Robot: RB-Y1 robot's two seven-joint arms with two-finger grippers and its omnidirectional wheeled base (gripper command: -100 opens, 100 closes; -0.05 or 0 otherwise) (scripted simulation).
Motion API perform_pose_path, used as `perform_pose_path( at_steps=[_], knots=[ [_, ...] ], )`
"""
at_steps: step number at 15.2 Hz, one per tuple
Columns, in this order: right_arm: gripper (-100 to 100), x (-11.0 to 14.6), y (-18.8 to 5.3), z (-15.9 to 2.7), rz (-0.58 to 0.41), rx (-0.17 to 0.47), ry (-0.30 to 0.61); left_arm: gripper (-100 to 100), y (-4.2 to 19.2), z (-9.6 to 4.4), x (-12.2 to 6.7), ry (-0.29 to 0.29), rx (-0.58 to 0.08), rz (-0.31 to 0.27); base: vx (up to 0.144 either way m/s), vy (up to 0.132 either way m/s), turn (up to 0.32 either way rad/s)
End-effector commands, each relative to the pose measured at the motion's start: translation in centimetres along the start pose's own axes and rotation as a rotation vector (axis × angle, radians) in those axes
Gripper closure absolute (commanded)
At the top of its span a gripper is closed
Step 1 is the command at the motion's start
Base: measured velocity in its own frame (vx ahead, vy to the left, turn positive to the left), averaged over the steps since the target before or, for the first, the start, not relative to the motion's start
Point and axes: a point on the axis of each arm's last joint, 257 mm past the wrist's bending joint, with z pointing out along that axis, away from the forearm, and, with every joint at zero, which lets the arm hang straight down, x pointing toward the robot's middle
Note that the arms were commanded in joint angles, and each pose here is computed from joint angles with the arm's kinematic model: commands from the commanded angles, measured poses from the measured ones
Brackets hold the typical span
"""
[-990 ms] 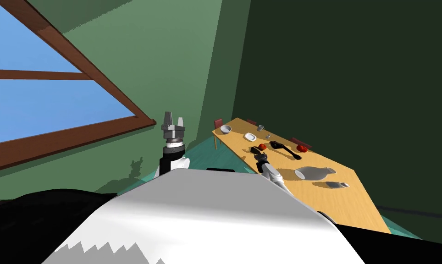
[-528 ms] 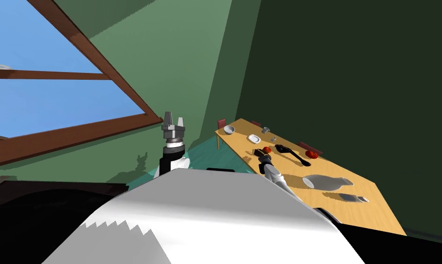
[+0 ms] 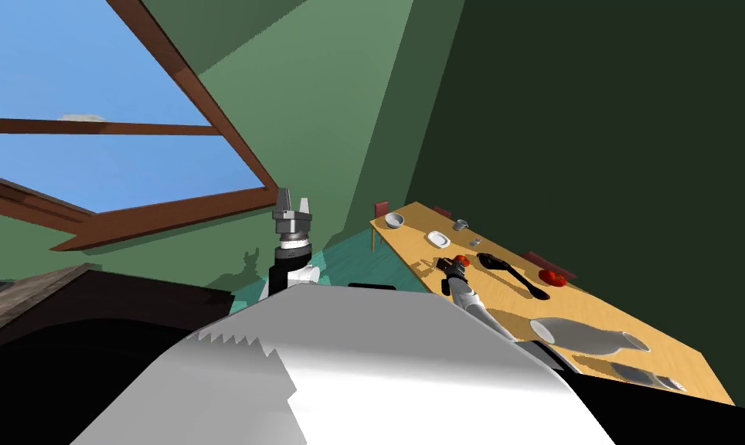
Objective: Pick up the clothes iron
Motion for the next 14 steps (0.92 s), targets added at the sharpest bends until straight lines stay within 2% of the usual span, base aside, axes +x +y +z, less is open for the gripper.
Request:
perform_pose_path(
  at_steps=[1,5,6,7,8,9,10,12,13,14],
  knots=[
    [-100,0.9,-0.3,0.1,-0.047,0.015,0.017,0,0.0,0.0,0.0,0.0,0.0,0.0,0.009,0.012,0.111],
    [-100,3.2,-1.5,0.5,-0.177,0.052,0.065,0,0.0,0.0,0.0,0.0,0.0,0.0,0.006,0.011,0.151],
    [-100,2.6,-1.3,0.5,-0.145,0.042,0.052,0,0.0,0.0,0.0,0.0,0.0,0.0,0.003,0.001,0.042],
    [-100,5.1,-0.4,-0.6,-0.11,0.042,0.094,0,0.0,0.0,0.0,0.0,0.0,0.0,0.001,-0.007,0.322],
    [-100,5.6,-0.1,-0.8,-0.113,0.036,0.099,0,0.0,0.0,0.0,0.0,0.0,0.0,-0.002,-0.025,0.399],
    [-100,6.3,0.3,-1.4,-0.07,0.044,0.114,0,0.0,0.0,0.0,0.0,0.0,0.0,-0.005,-0.044,0.41],
    [-100,7.6,0.5,-1.8,-0.068,0.041,0.135,0,0.0,0.0,0.0,0.0,0.0,0.0,-0.004,-0.048,0.531],
    [-100,8.6,1.1,-2.2,-0.076,0.031,0.147,0,0.0,0.0,0.0,0.0,0.0,0.0,0.001,-0.033,0.161],
    [-100,10.2,1.4,-3.1,-0.033,0.039,0.177,0,0.0,0.0,0.0,0.0,0.0,0.0,-0.003,-0.01,0.277],
    [-100,11.7,2.0,-3.8,-0.041,0.028,0.197,0,0.0,0.0,0.0,0.0,0.0,0.0,-0.009,-0.016,0.363]
  ],
)
